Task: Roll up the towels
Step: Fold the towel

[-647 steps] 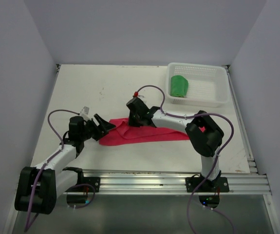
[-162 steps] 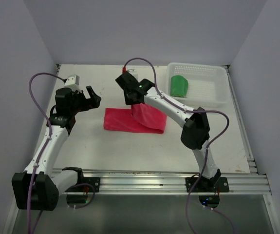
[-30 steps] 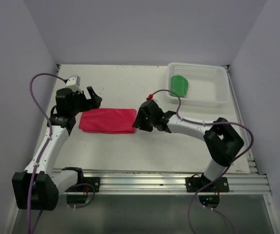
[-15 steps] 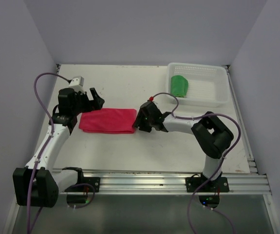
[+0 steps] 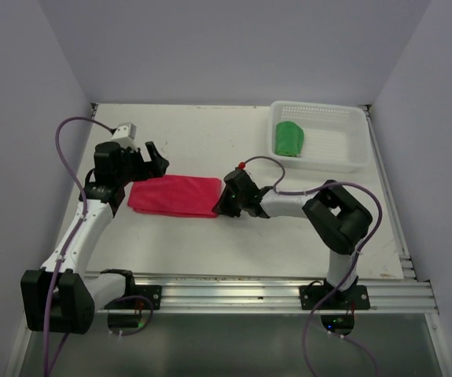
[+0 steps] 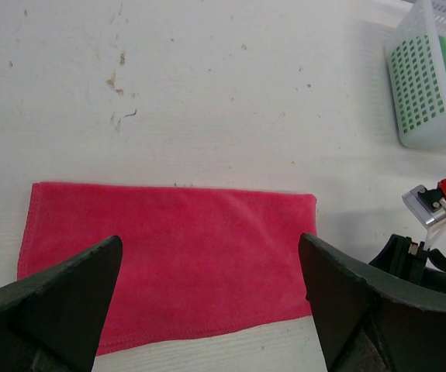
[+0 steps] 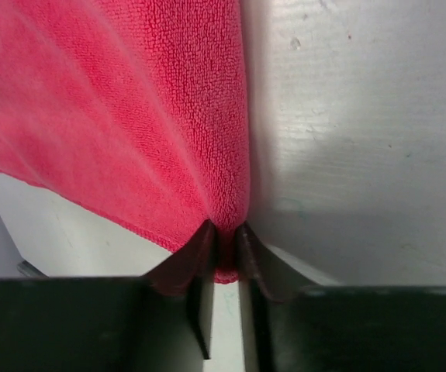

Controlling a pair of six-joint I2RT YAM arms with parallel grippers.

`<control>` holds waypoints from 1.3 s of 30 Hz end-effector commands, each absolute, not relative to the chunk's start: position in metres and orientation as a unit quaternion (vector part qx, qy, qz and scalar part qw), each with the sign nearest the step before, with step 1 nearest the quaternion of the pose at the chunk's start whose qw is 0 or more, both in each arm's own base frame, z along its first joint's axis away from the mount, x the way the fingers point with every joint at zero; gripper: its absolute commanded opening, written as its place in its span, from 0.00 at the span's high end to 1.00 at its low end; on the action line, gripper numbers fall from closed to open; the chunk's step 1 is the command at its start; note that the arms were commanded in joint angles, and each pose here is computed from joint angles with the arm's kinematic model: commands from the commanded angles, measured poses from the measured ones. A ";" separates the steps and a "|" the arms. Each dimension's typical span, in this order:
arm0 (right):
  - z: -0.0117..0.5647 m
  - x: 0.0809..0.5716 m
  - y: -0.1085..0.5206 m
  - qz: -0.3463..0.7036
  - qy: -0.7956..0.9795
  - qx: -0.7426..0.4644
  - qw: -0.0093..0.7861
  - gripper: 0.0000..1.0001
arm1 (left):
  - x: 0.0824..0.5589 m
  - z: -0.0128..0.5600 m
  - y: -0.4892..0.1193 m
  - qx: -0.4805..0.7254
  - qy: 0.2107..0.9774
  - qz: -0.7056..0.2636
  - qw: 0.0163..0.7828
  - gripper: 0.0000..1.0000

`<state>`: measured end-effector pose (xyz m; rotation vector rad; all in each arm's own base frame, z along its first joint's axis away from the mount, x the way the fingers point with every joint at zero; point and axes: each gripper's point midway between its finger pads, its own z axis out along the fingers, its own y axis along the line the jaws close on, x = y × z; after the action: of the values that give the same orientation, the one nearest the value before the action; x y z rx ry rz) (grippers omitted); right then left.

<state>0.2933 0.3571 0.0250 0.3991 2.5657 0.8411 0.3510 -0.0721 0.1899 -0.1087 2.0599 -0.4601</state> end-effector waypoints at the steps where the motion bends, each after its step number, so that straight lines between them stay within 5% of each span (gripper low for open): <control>1: 0.019 0.288 0.357 0.308 0.917 0.153 0.201 0.89 | 0.356 0.202 -0.075 -0.025 0.835 -0.188 0.517 0.00; 5: 0.018 0.279 0.341 0.289 0.924 0.145 0.204 1.00 | 0.353 0.204 -0.076 -0.020 0.834 -0.183 0.520 0.00; 16: 0.017 0.235 0.257 0.218 0.959 0.075 0.164 1.00 | 0.342 0.202 -0.096 0.003 0.844 -0.178 0.506 0.00; 24: 0.024 0.226 0.182 0.083 0.972 -0.014 0.218 1.00 | 0.338 0.184 -0.122 0.016 0.862 -0.218 0.458 0.00; 26: 0.025 0.229 0.180 0.090 0.968 -0.012 0.233 0.95 | 0.341 0.185 -0.133 0.021 0.862 -0.227 0.453 0.00; 29: 0.034 0.234 0.181 0.107 0.963 0.006 0.249 0.67 | 0.350 0.190 -0.153 0.031 0.861 -0.244 0.445 0.01; 32: 0.049 0.238 0.176 0.117 0.955 0.046 0.268 0.55 | 0.360 0.195 -0.182 0.049 0.861 -0.266 0.431 0.00; 39: 0.078 0.234 0.155 0.177 0.922 0.152 0.310 0.48 | 0.367 0.186 -0.260 0.093 0.858 -0.356 0.359 0.00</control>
<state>0.2346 0.1655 0.0714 0.2569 2.4882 0.4361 0.3623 -0.2261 0.1710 0.1980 2.2347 -0.7716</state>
